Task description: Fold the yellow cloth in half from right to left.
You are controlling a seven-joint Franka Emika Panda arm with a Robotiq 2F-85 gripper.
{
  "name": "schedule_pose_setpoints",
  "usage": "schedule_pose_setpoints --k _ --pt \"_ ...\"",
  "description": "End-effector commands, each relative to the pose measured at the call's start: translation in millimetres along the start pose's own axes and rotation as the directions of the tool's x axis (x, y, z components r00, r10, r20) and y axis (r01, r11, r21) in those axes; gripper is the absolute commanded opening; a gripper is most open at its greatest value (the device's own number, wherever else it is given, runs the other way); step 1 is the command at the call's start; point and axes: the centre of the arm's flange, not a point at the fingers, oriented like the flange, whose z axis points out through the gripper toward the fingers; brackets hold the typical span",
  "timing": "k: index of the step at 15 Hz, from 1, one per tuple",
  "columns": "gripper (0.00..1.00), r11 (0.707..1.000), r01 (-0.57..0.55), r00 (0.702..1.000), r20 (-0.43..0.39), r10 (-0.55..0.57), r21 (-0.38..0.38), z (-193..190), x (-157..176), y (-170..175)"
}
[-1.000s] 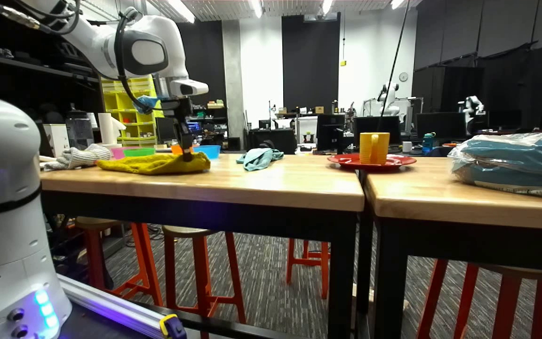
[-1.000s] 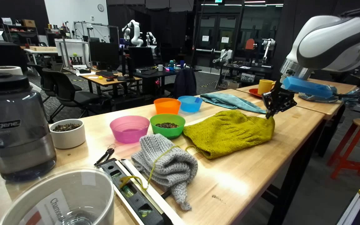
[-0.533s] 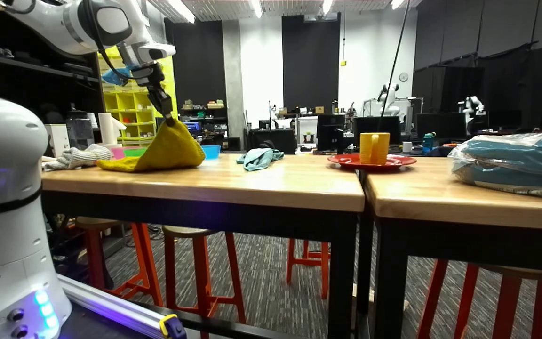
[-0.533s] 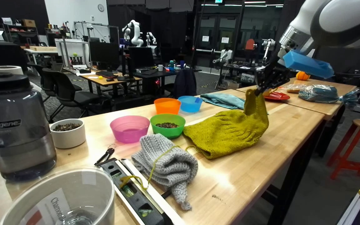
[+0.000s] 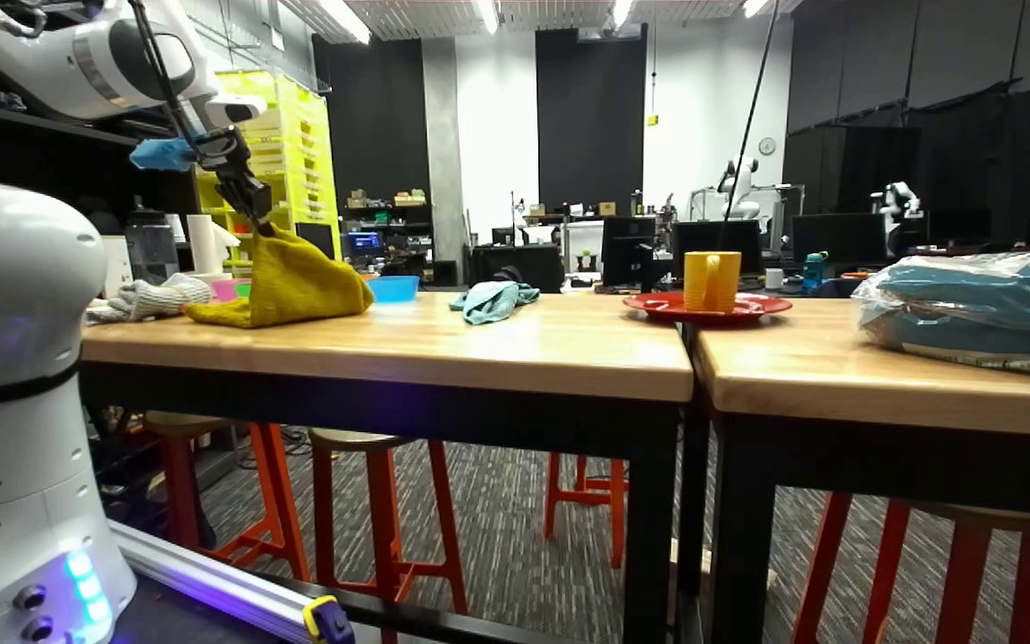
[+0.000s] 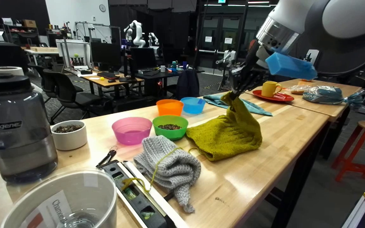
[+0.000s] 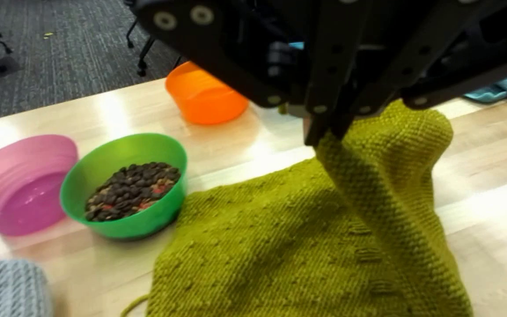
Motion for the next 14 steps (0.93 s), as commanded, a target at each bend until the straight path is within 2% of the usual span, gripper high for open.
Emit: schedule_pose_setpoints --k 1,9,14 --pt "0.01 0.997 0.061 0.997 0.039 -0.063 0.051 21 10 -49" --pt "0.01 0.981 0.140 0.976 0.148 -0.159 0.133 62 6 -114" --pt "0.01 0.973 0.140 0.957 0.226 -0.181 0.185 76 -14 -138"
